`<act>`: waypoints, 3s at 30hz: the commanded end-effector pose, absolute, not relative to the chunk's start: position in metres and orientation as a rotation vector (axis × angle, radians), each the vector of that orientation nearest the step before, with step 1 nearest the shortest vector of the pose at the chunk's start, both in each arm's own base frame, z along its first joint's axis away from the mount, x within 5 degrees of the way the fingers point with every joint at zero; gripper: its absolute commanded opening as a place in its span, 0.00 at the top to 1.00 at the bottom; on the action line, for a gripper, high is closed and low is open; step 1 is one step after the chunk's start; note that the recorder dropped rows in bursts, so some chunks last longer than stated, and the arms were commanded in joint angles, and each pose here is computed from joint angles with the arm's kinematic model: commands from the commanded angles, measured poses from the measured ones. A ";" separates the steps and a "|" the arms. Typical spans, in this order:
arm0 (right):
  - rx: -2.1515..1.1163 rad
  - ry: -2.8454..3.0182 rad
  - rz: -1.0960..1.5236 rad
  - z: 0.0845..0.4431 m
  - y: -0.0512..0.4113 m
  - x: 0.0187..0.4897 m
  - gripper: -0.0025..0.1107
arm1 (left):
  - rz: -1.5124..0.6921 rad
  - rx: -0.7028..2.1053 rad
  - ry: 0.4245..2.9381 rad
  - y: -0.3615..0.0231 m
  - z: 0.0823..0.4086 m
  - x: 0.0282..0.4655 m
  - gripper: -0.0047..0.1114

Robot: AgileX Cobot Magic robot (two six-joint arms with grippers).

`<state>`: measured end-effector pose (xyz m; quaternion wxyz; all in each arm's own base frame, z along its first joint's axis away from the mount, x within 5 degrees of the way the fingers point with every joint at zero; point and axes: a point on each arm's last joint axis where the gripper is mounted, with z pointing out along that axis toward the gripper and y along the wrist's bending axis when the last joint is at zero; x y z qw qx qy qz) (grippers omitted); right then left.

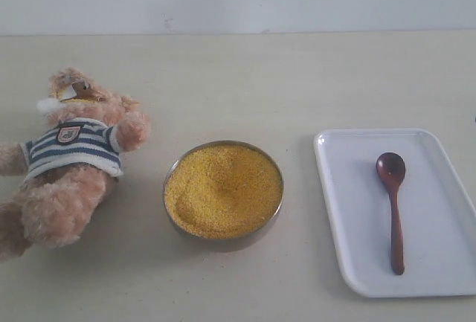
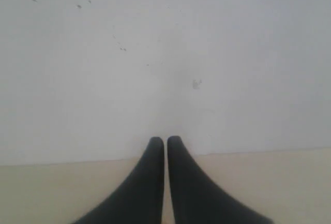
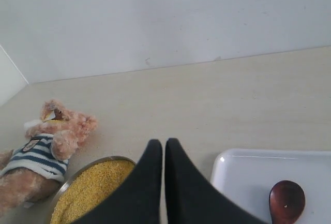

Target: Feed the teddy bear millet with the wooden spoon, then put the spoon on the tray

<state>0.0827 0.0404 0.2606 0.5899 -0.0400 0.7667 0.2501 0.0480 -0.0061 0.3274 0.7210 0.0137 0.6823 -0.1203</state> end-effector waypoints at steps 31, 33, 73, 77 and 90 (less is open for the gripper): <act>-0.105 1.770 0.579 0.261 0.040 0.082 0.97 | 0.083 -0.086 1.783 0.004 0.186 0.054 0.93; -0.105 1.770 0.579 0.261 0.040 0.082 0.97 | 0.088 -0.050 1.785 0.002 0.186 0.055 0.93; -0.137 1.670 0.138 0.224 0.009 0.049 0.97 | 0.084 -0.057 1.785 0.002 0.186 0.055 0.93; -0.158 1.757 0.127 0.192 0.010 0.053 0.97 | 0.084 -0.057 1.785 0.002 0.186 0.055 0.93; -0.257 1.829 0.142 0.181 0.014 0.051 0.97 | 0.084 -0.057 1.785 0.002 0.186 0.055 0.93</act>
